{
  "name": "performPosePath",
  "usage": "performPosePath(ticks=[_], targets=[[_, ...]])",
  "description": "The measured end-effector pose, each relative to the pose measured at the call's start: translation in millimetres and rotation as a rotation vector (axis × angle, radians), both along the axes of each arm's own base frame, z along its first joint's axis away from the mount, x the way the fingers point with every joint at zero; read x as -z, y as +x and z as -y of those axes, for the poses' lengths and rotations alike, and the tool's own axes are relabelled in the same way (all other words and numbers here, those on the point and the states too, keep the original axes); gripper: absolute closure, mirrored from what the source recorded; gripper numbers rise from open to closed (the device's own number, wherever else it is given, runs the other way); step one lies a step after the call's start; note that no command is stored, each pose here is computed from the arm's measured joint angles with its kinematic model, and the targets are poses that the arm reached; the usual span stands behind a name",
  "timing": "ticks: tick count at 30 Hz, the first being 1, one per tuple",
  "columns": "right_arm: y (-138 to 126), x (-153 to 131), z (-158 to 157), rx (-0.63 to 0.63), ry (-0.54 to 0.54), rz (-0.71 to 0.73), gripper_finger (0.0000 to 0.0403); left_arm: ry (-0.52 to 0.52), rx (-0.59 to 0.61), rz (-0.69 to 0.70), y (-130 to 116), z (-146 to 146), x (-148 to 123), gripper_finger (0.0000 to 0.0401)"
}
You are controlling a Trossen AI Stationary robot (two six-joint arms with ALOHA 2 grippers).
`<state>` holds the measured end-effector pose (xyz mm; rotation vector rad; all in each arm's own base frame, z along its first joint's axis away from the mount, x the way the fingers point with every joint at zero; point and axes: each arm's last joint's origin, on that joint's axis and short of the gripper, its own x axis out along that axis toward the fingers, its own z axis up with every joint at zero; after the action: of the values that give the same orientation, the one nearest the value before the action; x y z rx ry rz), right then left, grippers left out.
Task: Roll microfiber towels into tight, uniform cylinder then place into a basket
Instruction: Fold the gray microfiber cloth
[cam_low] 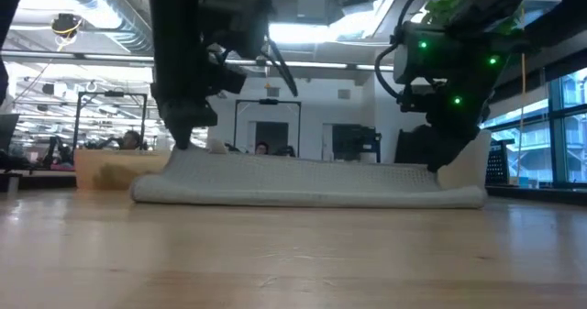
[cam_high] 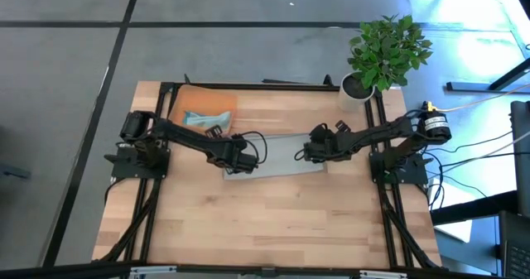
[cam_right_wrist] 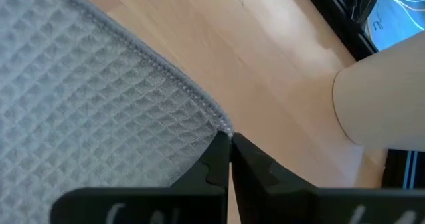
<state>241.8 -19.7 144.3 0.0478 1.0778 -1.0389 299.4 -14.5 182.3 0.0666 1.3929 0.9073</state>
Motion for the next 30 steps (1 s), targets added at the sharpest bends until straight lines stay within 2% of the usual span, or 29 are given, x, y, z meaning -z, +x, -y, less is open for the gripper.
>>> performPosePath(ticks=[12,17,22,30], targets=[[6,0,2,-0.013,0.026,0.052,0.0379,-0.029,-0.057,-0.027,-7,-21,16,0.0401],[6,0,3,-0.012,0.027,0.053,0.0342,-0.035,-0.070,-0.005,-5,-27,17,0.0401],[6,0,3,-0.012,0.034,0.054,0.0294,-0.045,-0.019,-0.023,-3,-29,17,0.0397],[7,1,1,-0.024,0.096,0.056,0.0212,-0.046,-0.040,0.001,-1,-36,17,0.0348]])
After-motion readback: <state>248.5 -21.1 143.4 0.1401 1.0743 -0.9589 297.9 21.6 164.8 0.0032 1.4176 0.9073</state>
